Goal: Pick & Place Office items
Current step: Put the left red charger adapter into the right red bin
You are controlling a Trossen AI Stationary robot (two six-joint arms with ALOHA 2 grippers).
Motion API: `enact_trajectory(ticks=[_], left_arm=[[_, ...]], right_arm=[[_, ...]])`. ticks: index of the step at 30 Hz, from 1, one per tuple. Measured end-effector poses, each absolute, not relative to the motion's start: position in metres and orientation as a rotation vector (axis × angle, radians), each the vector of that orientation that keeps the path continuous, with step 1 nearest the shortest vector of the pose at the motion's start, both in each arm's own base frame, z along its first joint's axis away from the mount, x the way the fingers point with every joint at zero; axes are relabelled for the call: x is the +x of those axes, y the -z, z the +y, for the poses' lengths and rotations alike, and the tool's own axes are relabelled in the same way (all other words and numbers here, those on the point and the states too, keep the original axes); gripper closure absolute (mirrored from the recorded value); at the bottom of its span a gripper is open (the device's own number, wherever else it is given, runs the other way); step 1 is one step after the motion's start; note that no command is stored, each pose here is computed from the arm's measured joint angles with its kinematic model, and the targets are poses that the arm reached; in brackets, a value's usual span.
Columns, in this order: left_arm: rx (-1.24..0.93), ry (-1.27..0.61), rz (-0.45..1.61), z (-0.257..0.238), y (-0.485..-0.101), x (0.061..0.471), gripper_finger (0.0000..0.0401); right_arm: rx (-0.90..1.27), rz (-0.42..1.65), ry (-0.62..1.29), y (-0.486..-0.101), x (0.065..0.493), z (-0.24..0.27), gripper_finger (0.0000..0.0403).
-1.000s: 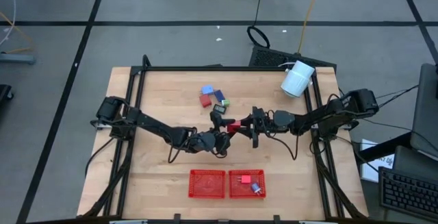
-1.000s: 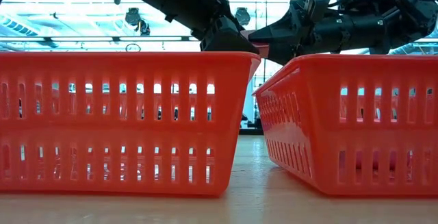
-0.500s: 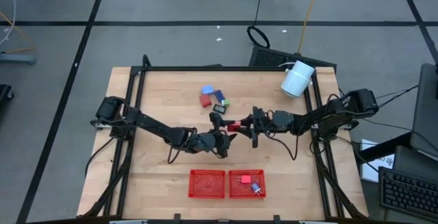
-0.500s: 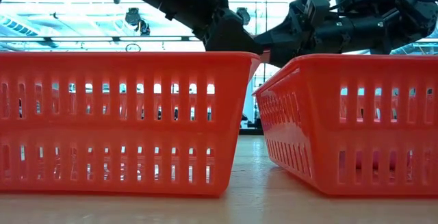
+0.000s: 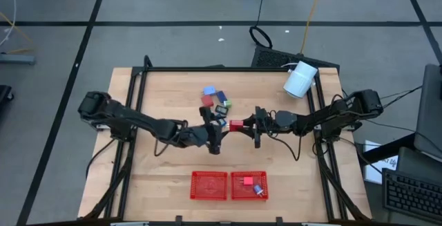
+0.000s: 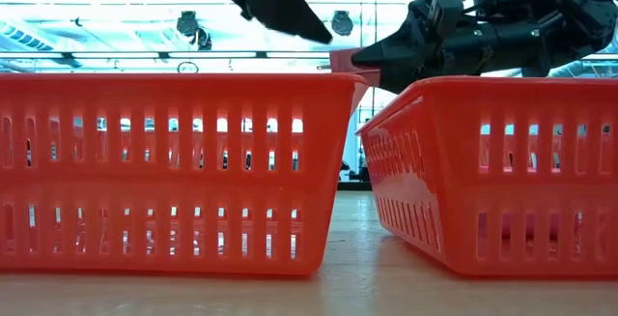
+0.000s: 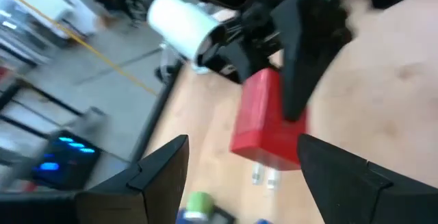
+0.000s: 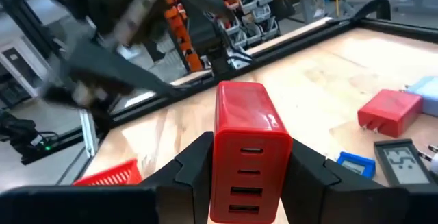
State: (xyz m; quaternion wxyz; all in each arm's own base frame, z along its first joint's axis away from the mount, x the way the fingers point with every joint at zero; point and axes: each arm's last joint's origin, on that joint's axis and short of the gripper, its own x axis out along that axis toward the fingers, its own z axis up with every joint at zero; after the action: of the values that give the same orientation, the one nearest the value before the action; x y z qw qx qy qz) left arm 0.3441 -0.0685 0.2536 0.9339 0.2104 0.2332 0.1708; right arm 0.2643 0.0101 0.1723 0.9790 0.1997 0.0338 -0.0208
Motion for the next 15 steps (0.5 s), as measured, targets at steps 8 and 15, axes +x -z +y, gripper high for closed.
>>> enact_trajectory(ticks=[8, 15], left_arm=[[0.291, -0.082, 0.521, -0.059, -0.284, 0.307, 0.0130], [0.184, 0.072, 0.435, -0.042, -0.285, 0.271, 0.0130]], right_arm=[[0.402, 0.071, 0.042, -0.172, 0.264, 0.010, 0.0282], [0.405, 0.058, -0.015, -0.179, 0.262, 0.012, 0.0282]])
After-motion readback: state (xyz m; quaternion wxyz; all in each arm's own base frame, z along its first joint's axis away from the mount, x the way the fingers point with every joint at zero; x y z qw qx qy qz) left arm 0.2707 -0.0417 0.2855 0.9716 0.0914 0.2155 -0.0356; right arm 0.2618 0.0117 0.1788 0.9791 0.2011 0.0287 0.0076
